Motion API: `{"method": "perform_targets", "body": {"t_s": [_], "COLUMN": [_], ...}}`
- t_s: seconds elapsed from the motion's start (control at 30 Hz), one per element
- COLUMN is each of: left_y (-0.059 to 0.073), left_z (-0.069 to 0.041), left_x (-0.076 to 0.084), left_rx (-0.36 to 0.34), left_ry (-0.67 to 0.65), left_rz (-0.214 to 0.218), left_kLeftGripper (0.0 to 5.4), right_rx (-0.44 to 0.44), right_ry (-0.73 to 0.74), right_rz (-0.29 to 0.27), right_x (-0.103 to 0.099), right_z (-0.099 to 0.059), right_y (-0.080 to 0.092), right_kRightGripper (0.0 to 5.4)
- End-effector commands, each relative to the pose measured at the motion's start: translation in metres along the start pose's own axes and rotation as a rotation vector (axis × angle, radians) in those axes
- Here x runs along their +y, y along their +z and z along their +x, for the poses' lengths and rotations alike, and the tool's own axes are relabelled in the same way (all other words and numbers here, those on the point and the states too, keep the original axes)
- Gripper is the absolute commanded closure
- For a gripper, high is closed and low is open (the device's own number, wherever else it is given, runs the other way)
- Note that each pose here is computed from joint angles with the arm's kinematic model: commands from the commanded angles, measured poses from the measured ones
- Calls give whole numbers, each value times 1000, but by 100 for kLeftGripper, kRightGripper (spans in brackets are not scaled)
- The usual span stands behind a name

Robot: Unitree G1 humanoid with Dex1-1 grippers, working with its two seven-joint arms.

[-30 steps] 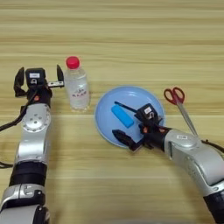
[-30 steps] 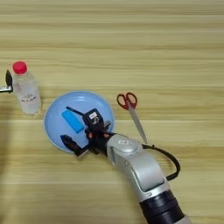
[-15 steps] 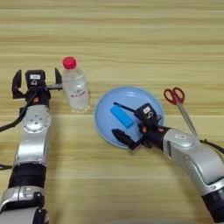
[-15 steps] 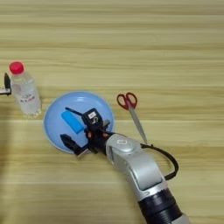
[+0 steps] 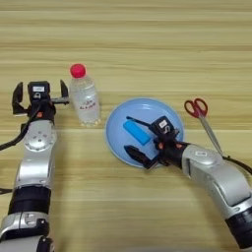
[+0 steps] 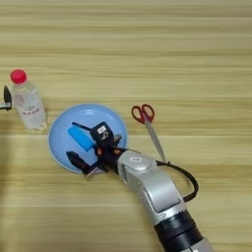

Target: Move the objects on the table

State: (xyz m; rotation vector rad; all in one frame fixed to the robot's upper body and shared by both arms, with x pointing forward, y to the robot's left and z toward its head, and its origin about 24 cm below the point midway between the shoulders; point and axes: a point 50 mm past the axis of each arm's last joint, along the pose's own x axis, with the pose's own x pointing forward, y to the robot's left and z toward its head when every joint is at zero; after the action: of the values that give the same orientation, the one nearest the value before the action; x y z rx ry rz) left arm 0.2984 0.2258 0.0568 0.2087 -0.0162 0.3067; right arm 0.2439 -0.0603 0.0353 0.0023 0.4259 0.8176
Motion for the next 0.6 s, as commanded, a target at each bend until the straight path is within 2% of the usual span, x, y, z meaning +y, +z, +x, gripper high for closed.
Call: {"method": "perform_targets", "body": {"t_s": [0.03,0.33,0.6], "left_y": [1,1,2], "left_z": [0,0,0], "left_x": [2,2,2], "left_rx": [5,2,0], "left_ry": [9,8,9], "left_rz": [5,-1,-6], "left_kLeftGripper": [0,0,0], "right_rx": [102,127,138], "right_ry": [-38,-47,-40], "right_rz": [-4,-54,-76], "right_x": [-5,-6,-5], "right_z": [-1,0,0], "right_y": [-22,-28,-31], "right_kRightGripper": [45,151,229]}}
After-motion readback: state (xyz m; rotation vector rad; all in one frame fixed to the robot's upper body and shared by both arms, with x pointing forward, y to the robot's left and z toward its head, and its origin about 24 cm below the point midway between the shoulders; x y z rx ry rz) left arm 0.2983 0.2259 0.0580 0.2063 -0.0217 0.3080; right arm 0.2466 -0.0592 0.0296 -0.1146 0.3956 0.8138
